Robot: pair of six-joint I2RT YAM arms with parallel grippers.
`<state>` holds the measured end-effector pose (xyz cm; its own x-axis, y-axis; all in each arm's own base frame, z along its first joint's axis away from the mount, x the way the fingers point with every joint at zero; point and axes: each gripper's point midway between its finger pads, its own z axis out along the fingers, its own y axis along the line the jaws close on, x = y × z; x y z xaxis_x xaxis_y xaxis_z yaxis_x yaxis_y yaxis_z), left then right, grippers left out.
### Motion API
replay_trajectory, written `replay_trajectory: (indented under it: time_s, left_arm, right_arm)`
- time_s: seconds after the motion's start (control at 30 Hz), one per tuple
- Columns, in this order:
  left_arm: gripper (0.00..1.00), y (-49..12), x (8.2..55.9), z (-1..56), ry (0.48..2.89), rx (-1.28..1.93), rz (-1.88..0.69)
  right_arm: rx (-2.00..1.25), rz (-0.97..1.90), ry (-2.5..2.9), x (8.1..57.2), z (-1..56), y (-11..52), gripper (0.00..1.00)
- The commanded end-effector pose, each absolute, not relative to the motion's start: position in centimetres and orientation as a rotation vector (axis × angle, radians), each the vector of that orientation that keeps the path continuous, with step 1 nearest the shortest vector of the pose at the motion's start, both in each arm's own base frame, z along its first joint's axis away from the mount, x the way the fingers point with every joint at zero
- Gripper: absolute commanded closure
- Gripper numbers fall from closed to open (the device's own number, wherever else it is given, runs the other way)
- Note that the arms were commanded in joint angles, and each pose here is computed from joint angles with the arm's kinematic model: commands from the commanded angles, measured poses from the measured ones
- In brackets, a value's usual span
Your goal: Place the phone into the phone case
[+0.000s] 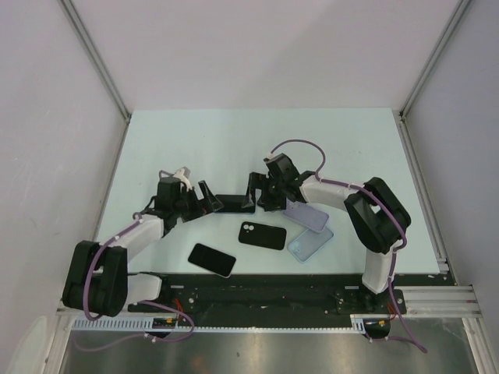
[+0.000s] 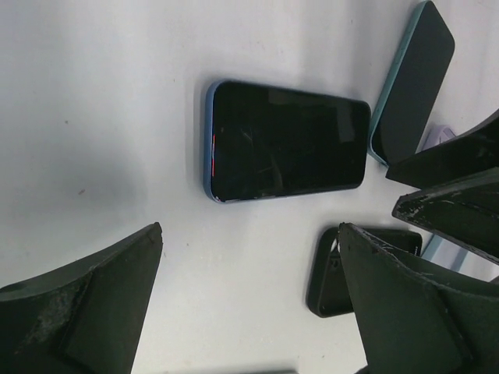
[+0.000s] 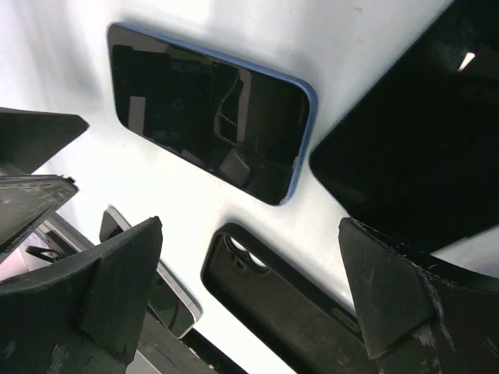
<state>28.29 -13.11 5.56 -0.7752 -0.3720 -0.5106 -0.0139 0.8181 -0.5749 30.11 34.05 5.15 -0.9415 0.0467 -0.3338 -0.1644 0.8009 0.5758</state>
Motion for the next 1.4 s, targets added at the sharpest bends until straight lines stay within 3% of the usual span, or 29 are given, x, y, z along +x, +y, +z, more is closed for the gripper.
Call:
replay_trajectory:
  time_s: [0.0,0.47,0.67,1.0,1.37]
  left_arm:
    - [0.0,-12.8,30.8,7.0,2.315,-0.23,-0.706]
    - [0.01,-14.1,32.5,2.9,2.444,-0.175,-0.748]
    - [0.09,-15.2,32.0,2.2,2.467,-0.145,-0.833]
    - [0.15,-17.0,31.6,4.5,2.4,-0.105,-0.962]
    - [0.17,-19.0,30.7,11.2,2.236,-0.023,-1.096]
  right_arm:
    - [-0.049,0.976,2.608,31.3,5.4,35.2,0.0]
    - [0.005,1.048,2.577,32.8,3.8,36.3,0.0]
    - [-0.009,1.124,2.572,32.1,4.2,37.4,0.0]
    - [-0.02,1.142,2.587,31.5,4.0,37.8,0.0]
    - [-0.026,1.196,2.569,30.5,4.9,37.9,0.0]
